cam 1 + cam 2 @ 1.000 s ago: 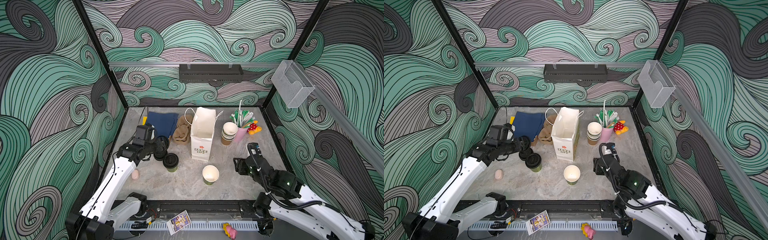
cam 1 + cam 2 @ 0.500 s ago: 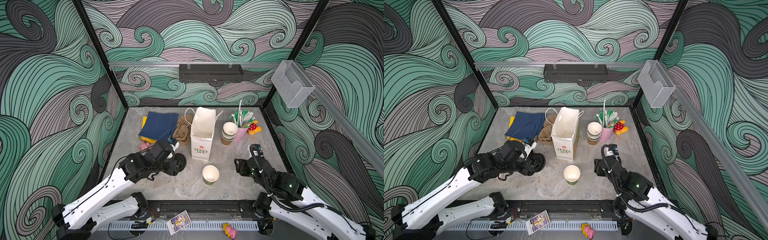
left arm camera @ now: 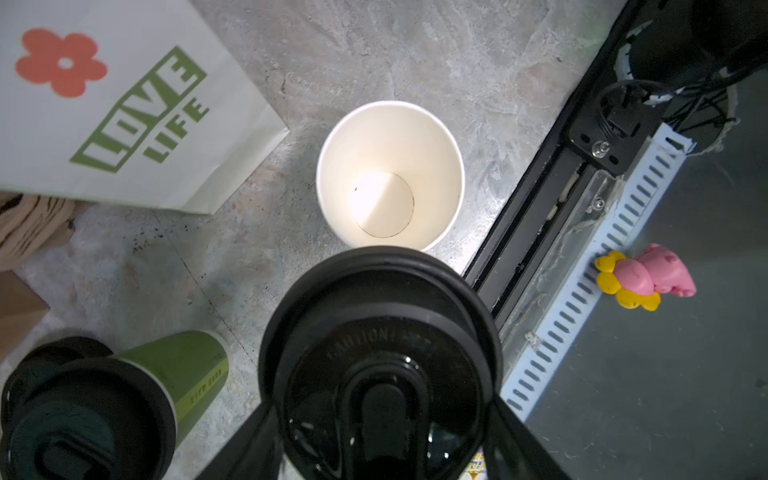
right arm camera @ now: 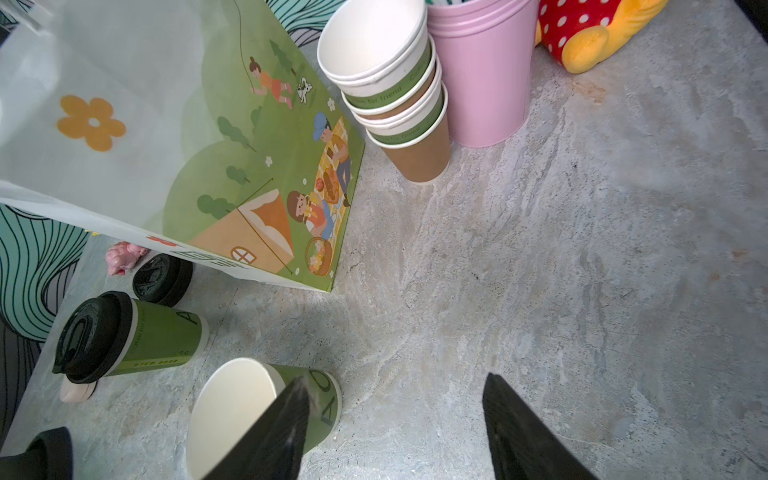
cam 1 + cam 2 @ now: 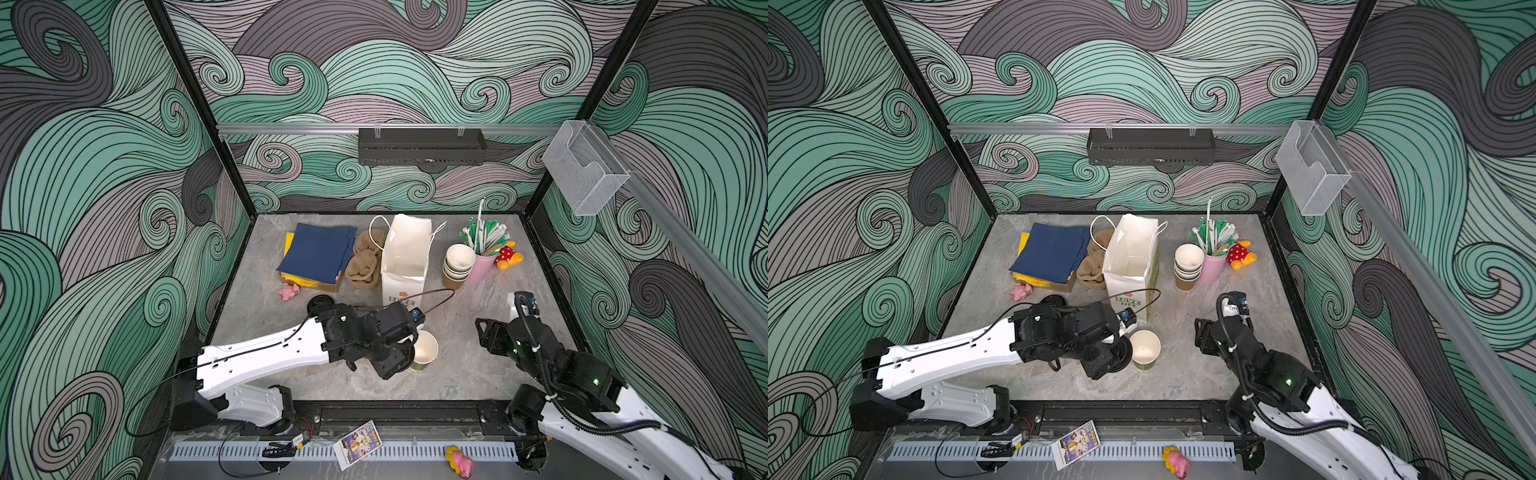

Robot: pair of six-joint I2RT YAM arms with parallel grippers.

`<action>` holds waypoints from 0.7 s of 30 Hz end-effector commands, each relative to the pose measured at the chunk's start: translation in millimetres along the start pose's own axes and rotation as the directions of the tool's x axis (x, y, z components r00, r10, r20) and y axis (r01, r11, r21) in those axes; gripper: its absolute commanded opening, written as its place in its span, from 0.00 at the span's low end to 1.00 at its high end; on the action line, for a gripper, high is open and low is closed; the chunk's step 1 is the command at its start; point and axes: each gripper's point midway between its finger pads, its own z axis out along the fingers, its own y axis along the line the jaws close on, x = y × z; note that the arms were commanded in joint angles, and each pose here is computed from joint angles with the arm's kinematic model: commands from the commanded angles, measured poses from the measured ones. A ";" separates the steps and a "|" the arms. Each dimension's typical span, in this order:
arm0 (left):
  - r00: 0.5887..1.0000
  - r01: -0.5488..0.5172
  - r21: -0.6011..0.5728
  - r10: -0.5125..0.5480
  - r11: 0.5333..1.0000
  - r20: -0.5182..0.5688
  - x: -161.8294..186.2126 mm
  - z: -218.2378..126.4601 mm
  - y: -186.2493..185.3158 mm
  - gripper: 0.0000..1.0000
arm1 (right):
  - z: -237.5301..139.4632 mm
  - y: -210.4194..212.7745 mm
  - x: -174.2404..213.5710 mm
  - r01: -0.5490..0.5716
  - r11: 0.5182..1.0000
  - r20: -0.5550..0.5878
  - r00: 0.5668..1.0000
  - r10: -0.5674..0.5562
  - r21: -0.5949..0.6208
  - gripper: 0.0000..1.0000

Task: Pack the takeout coffee
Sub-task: 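Lower the black lid onto the paper cup rim with the left gripper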

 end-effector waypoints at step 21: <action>0.965 -0.211 -0.080 0.195 0.974 -0.174 -53.9 45.9 10.1 0.63 | -32.9 -20.3 -28.7 -0.010 0.998 0.100 0.995 0.004 0.064 0.68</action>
